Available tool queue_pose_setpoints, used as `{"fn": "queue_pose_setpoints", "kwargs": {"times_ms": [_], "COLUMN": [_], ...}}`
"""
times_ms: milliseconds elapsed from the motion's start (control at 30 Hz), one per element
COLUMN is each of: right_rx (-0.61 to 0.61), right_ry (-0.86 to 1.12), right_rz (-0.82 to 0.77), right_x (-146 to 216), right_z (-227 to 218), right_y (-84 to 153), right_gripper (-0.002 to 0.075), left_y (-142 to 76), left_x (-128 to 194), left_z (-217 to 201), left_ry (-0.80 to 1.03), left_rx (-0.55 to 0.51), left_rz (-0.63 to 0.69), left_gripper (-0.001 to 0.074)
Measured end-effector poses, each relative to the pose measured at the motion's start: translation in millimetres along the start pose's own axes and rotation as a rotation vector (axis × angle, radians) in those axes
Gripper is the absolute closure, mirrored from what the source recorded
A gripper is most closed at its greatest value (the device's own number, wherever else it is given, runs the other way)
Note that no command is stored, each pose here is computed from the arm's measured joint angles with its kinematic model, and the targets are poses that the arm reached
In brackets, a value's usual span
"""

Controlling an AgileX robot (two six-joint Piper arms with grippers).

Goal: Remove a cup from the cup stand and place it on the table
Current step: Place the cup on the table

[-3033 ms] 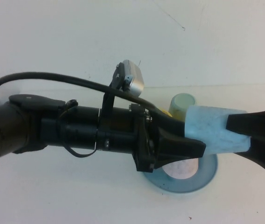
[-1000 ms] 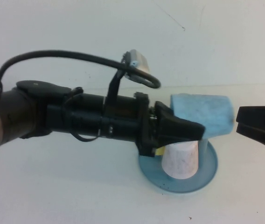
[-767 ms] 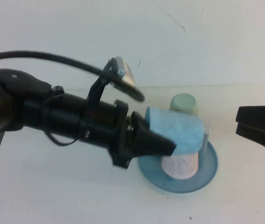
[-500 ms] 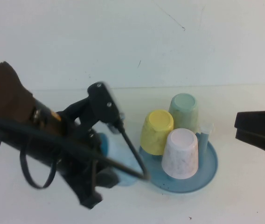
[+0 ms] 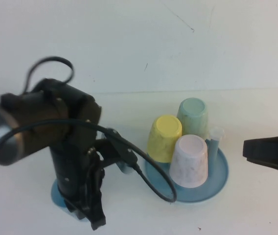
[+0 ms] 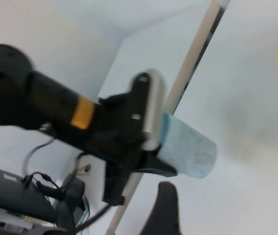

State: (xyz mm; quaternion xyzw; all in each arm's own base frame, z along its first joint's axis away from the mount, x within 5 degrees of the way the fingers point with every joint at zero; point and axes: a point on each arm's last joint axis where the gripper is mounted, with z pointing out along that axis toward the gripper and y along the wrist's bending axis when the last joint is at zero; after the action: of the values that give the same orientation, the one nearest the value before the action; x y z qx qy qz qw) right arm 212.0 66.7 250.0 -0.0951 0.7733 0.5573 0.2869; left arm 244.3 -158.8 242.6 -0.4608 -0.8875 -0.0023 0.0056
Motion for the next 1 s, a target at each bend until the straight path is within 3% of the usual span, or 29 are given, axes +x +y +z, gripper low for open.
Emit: {"fn": "queue_pose_setpoints", "kwargs": {"times_ms": [300, 633, 1000], "right_rx": [0.010, 0.011, 0.012], "right_ry": [0.028, 0.032, 0.034], "right_rz": [-0.019, -0.032, -0.038], "right_x": [3, 3, 3], "right_z": [0, 0, 0], "right_y": [-1, -1, -1], "right_gripper": [0.0128, 0.0140, 0.0140], "left_y": [12, 18, 18], "left_x": [-27, -48, -56], "left_z": [47, 31, 44], "left_ry": [0.127, 0.028, 0.047], "left_rx": [0.027, 0.012, 0.044], "left_rz": [0.010, 0.023, 0.060], "left_gripper": [0.0719, 0.0720, 0.0711]}}
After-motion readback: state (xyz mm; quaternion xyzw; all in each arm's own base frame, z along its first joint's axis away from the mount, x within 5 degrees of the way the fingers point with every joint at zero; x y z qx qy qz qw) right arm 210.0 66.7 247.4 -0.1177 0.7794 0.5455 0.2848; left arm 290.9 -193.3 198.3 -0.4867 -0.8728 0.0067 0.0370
